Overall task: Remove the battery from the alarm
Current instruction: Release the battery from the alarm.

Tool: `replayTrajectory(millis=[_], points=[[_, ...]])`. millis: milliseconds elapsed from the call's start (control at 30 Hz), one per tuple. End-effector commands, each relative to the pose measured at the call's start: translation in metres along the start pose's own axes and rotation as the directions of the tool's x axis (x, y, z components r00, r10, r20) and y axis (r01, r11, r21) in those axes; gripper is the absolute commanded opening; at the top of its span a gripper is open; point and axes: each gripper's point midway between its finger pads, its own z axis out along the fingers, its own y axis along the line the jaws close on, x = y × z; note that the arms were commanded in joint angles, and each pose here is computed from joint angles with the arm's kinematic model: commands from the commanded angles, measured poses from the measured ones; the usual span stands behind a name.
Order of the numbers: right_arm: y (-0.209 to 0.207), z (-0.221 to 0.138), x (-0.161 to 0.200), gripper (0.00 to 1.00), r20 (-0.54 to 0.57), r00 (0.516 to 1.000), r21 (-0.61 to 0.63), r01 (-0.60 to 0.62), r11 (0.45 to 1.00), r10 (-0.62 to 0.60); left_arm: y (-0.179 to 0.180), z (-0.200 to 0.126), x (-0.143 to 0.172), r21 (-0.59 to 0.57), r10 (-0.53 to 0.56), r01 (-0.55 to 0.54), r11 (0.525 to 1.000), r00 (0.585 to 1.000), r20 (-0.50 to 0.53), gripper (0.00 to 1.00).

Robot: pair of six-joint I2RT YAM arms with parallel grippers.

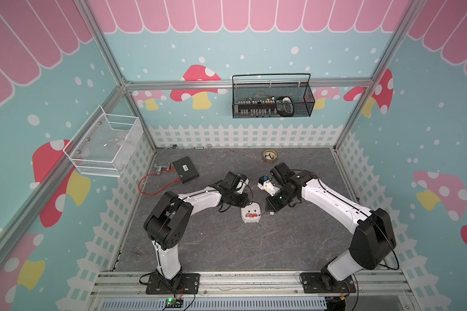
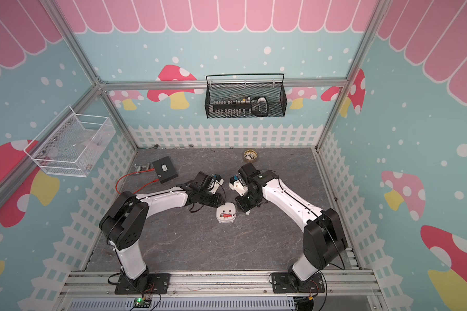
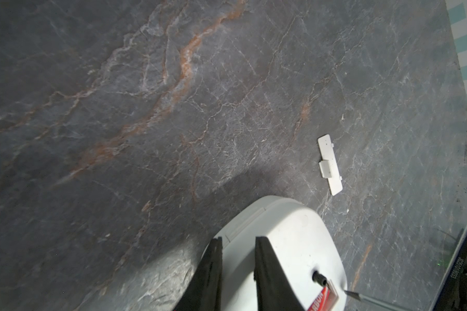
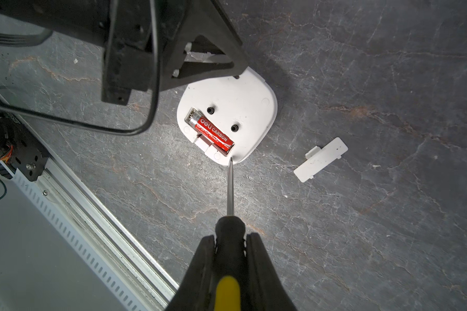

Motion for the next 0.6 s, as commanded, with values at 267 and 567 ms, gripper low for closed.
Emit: replayTrajectory(millis=[267, 567], points=[[0.006, 0.004, -0.011, 0.0, 0.001, 1.0, -0.002, 0.021, 1.0, -0.021, 0.024, 0.014, 0.057, -0.098, -0.037, 0.02, 0.995, 0.982, -0.184, 0.24], [0.005, 0.015, -0.006, 0.0, -0.034, 0.999, -0.003, 0.021, 1.0, -0.021, 0.024, 0.013, 0.056, -0.099, -0.037, 0.019, 0.995, 0.983, -0.18, 0.23]])
